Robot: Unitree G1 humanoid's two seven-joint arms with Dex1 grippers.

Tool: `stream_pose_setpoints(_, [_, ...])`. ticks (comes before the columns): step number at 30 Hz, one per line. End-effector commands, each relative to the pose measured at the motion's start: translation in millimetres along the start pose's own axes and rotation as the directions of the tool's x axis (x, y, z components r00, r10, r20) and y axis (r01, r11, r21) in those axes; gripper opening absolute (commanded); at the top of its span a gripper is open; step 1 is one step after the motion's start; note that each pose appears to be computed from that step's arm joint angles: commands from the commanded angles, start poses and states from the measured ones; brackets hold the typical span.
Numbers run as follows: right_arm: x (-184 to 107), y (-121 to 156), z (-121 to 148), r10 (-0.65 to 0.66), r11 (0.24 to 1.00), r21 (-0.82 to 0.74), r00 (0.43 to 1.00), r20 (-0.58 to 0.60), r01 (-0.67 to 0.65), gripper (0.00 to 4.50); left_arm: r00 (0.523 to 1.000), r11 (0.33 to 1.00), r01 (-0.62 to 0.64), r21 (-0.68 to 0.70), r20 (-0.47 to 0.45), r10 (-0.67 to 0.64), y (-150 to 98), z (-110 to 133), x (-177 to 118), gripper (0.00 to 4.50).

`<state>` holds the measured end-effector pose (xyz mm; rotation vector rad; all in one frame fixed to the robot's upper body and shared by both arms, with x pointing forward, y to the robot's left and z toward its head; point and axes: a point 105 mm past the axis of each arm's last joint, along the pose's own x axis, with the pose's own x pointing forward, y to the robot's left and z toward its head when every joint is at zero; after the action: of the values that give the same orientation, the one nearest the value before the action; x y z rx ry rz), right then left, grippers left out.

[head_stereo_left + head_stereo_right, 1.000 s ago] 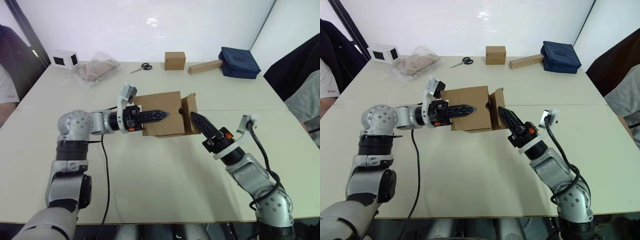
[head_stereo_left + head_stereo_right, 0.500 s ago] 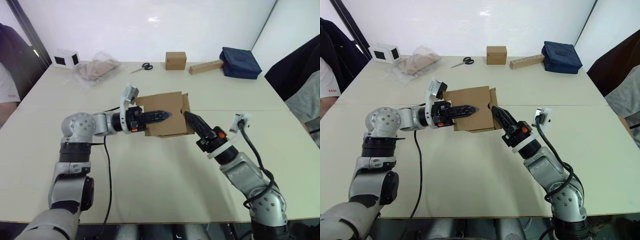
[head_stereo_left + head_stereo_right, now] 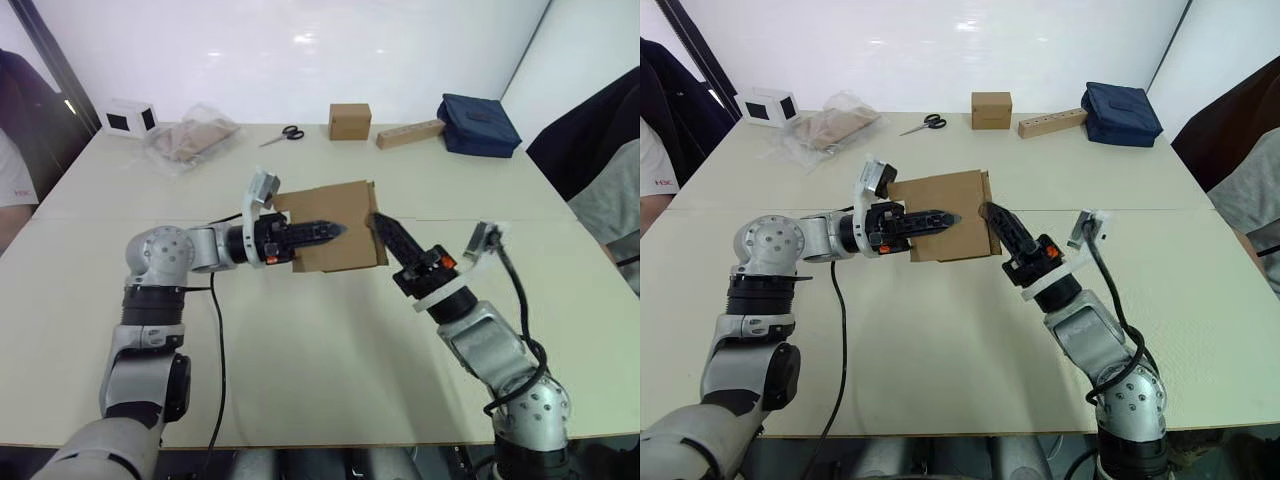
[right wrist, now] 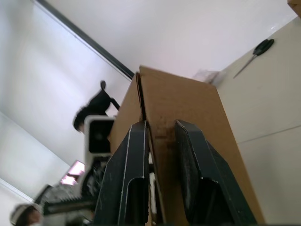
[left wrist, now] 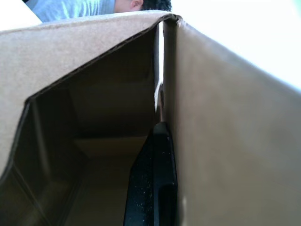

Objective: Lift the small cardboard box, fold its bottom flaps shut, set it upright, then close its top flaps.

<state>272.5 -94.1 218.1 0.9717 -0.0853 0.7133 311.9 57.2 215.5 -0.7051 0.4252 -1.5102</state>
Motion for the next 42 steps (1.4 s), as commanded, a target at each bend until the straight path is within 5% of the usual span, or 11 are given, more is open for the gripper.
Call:
stream_pose_setpoints(1, [5,27,-2,0.101,0.995,0.003,0.994,-0.027,-0.101,0.87,0.999,0.999,0.042,0.026,0.003,-0.042,-9,2,5,0.0])
stream_pose_setpoints(16, [10,22,-24,0.098,0.994,-0.042,0.985,-0.144,-0.105,0.87,0.998,0.998,0.056,0.018,0.039,-0.057,-12,6,5,0.0])
stream_pose_setpoints(26, [-3,6,16,0.042,0.993,-0.109,0.998,-0.041,-0.047,0.87,0.998,0.999,0.04,0.018,0.051,-0.041,-11,8,0,0.0])
stream_pose_setpoints(34, [-19,23,57,0.083,0.98,-0.189,0.993,0.081,-0.066,0.87,0.998,0.999,0.033,0.015,0.052,-0.034,-12,8,-6,0.0])
stream_pose_setpoints(42, [-43,-19,66,-0.058,0.985,-0.156,0.992,0.115,0.075,0.87,0.997,0.998,0.067,-0.001,0.049,-0.066,-18,9,-9,0.0])
